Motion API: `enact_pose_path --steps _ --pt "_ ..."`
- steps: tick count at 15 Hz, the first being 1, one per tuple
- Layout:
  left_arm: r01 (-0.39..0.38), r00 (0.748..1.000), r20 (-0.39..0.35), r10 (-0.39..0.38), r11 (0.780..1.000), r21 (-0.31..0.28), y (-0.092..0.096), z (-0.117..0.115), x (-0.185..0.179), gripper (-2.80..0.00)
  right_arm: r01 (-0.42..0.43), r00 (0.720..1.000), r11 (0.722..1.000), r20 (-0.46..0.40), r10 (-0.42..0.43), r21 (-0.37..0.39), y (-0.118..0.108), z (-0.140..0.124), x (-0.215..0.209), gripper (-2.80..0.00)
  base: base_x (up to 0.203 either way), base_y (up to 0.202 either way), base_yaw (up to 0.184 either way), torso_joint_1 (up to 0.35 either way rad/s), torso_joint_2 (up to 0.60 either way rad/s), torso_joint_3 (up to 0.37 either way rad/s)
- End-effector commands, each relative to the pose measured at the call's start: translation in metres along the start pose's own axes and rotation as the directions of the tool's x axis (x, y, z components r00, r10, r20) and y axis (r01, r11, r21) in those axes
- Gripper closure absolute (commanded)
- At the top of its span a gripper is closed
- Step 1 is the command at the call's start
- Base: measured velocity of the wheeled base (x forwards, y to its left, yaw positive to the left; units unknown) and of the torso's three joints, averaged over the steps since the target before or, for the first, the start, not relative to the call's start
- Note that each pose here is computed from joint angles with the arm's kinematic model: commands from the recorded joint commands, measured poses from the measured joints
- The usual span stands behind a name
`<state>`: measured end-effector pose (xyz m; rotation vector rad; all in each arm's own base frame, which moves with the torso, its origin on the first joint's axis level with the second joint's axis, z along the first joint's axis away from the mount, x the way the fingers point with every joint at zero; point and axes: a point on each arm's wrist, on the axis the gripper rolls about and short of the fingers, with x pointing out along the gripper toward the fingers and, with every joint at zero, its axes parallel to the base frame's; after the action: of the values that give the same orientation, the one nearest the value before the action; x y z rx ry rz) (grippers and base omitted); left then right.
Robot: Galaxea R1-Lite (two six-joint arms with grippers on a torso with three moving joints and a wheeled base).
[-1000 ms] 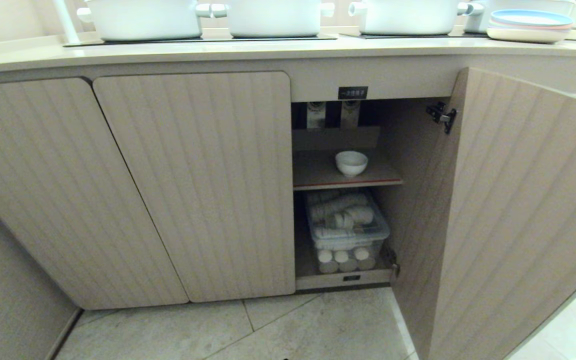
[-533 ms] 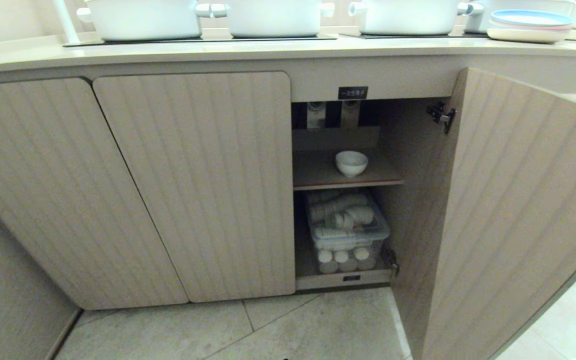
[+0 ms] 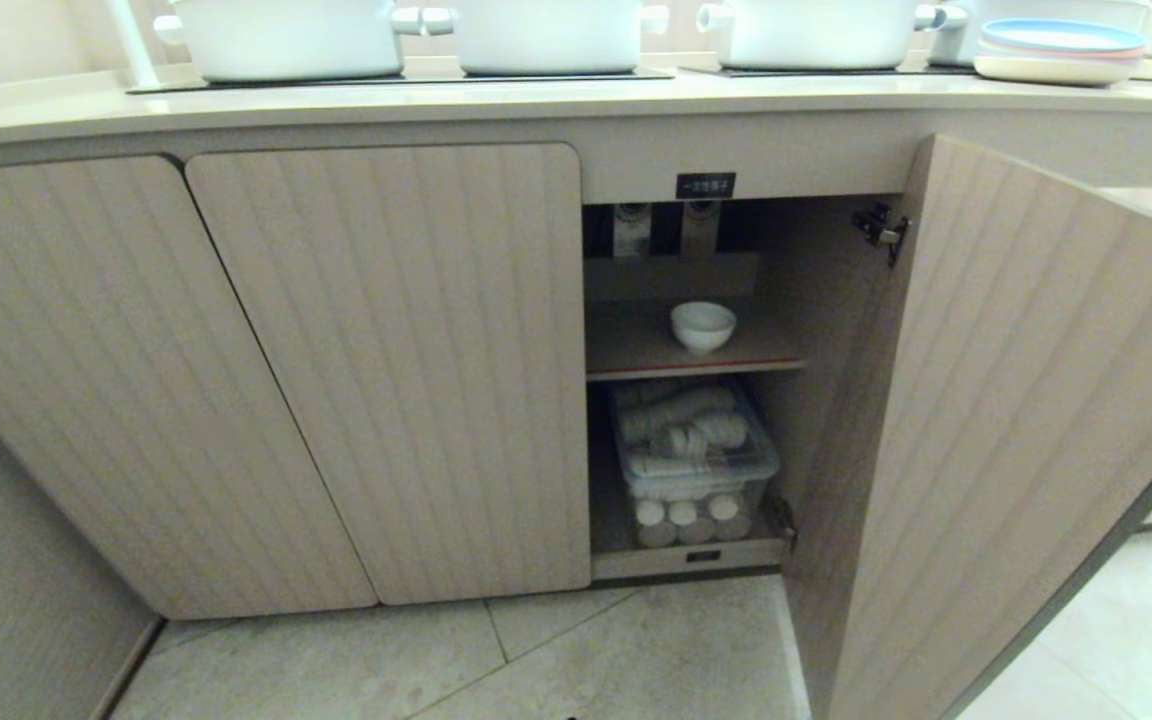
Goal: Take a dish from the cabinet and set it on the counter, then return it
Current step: Close the cabinet door
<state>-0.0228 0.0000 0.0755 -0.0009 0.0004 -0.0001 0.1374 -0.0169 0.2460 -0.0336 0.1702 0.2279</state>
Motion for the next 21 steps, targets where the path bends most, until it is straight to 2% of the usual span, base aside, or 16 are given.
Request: enact_pose_path --steps 1,10,15,21 --pt "0.000 1.000 0.000 0.000 1.000 -0.001 0.000 0.000 0.000 0.00 -0.032 0.999 0.999 0.005 0.032 -0.008 0.004 0.001 0.001 0.00 0.000 0.000 0.000 0.000 0.00 0.000" --pt "0.000 1.000 0.000 0.000 1.000 -0.001 0.000 0.000 0.000 0.00 -0.181 0.982 0.983 0.055 0.183 -0.042 0.019 0.019 0.004 0.00 0.000 0.000 0.000 0.000 0.00 0.000" --pt "0.000 1.000 0.000 0.000 1.000 -0.001 0.000 0.000 0.000 0.00 -0.221 0.974 0.974 0.039 0.223 -0.052 0.019 0.025 0.019 0.00 0.000 0.000 0.000 0.000 0.00 0.000" --pt "0.000 1.000 0.000 0.000 1.000 -0.001 0.000 0.000 0.000 0.00 -0.232 0.973 0.972 0.010 0.232 -0.044 0.014 0.034 0.050 0.00 0.000 0.000 0.000 0.000 0.00 0.000"
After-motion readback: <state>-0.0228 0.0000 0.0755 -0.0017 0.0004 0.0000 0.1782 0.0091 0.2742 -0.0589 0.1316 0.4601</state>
